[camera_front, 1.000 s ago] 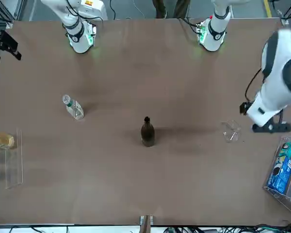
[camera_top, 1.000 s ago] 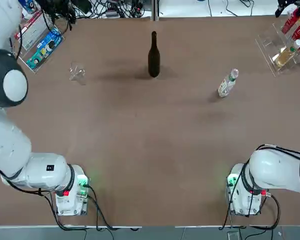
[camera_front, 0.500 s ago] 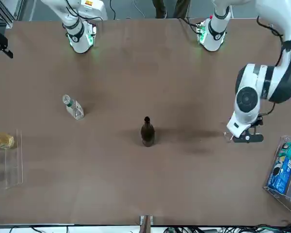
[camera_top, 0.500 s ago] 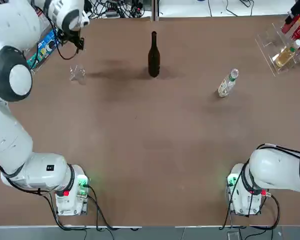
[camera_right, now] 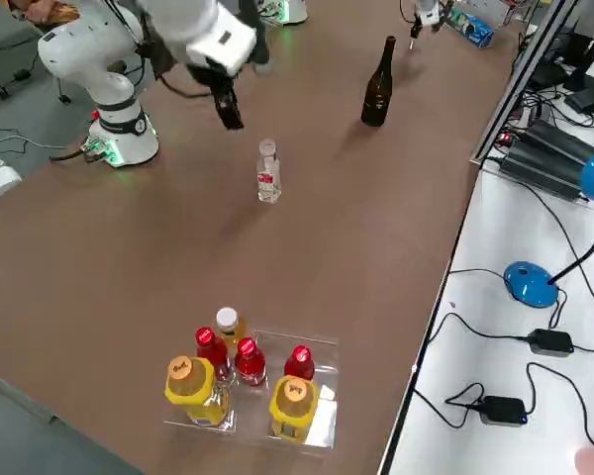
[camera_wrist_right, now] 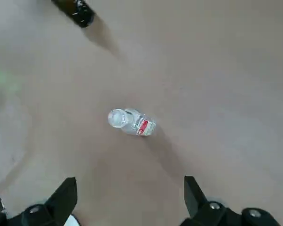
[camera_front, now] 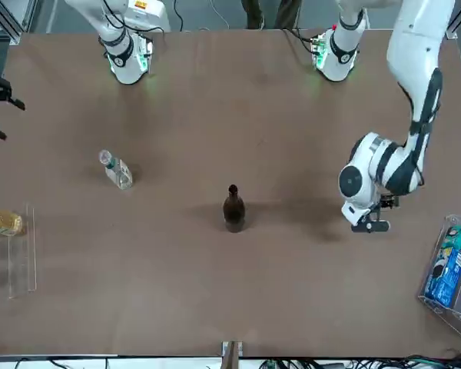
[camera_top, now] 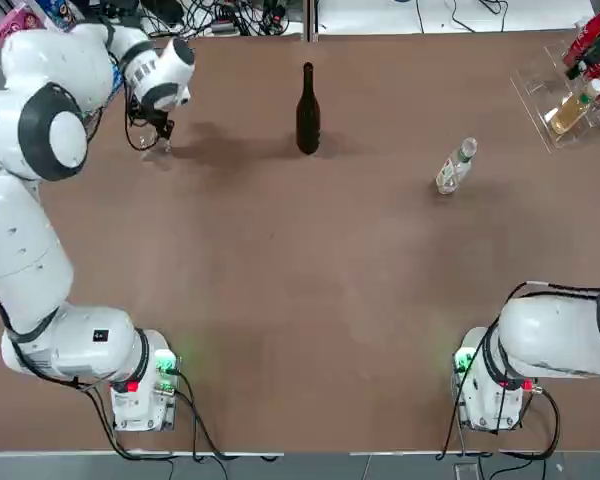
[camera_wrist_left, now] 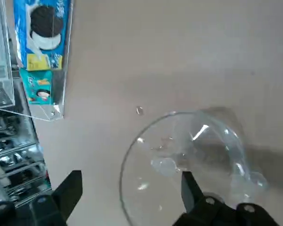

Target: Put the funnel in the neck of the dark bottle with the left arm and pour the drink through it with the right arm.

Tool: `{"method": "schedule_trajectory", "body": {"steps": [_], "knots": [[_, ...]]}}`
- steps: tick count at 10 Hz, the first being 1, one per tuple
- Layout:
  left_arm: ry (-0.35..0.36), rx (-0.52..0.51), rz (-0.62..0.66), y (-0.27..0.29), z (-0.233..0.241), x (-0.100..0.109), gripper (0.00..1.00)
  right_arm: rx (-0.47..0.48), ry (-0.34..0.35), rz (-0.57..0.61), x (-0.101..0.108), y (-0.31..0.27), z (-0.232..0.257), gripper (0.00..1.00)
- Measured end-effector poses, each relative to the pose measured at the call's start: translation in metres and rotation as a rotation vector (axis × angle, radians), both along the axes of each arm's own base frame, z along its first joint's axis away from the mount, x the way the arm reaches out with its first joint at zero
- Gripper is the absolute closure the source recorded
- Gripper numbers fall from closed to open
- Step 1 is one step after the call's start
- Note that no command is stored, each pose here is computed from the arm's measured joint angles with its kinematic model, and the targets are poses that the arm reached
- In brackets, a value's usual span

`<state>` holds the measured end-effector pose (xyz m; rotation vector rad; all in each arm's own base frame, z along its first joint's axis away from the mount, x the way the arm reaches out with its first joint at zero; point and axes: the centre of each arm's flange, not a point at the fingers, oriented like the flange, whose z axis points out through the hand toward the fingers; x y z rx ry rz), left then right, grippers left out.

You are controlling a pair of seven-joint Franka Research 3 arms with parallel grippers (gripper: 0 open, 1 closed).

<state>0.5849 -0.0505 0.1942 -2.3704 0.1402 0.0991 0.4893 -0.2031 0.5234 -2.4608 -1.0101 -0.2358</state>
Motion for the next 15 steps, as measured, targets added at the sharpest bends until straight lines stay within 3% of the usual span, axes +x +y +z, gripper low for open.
{"method": "schedule_trajectory", "body": {"steps": [1, 2, 4, 5, 7, 8, 9, 12, 15], "knots": [[-0.001, 0.013, 0.007, 0.004, -0.008, -0.003, 0.13, 0.052, -0.037, 0.068, 0.010, -0.011, -0.029, 0.00], [-0.003, 0.015, 0.008, 0.006, -0.008, -0.002, 0.32, 0.104, -0.087, 0.150, 0.018, -0.016, -0.056, 0.00], [-0.008, 0.016, 0.007, 0.006, -0.004, -0.001, 0.46, 0.177, -0.177, 0.306, 0.031, -0.020, -0.100, 0.00], [-0.013, 0.016, 0.005, 0.005, -0.001, 0.000, 0.47, 0.209, -0.219, 0.367, 0.036, -0.019, -0.117, 0.00], [-0.014, 0.015, -0.002, 0.004, 0.003, 0.001, 0.66, 0.287, -0.293, 0.447, 0.043, -0.021, -0.162, 0.00], [-0.006, 0.016, -0.010, 0.004, 0.003, 0.001, 0.70, 0.334, -0.331, 0.481, 0.045, -0.022, -0.188, 0.00], [0.002, 0.017, -0.022, 0.003, 0.005, 0.002, 0.87, 0.394, -0.359, 0.510, 0.044, -0.021, -0.212, 0.00], [-0.009, 0.010, -0.034, -0.002, 0.023, 0.005, 0.89, 0.574, -0.440, 0.580, 0.032, -0.017, -0.278, 0.00], [0.009, -0.150, -0.024, -0.015, 0.092, 0.019, 0.89, 0.708, -0.549, 0.654, 0.021, -0.005, -0.331, 0.00]]}}
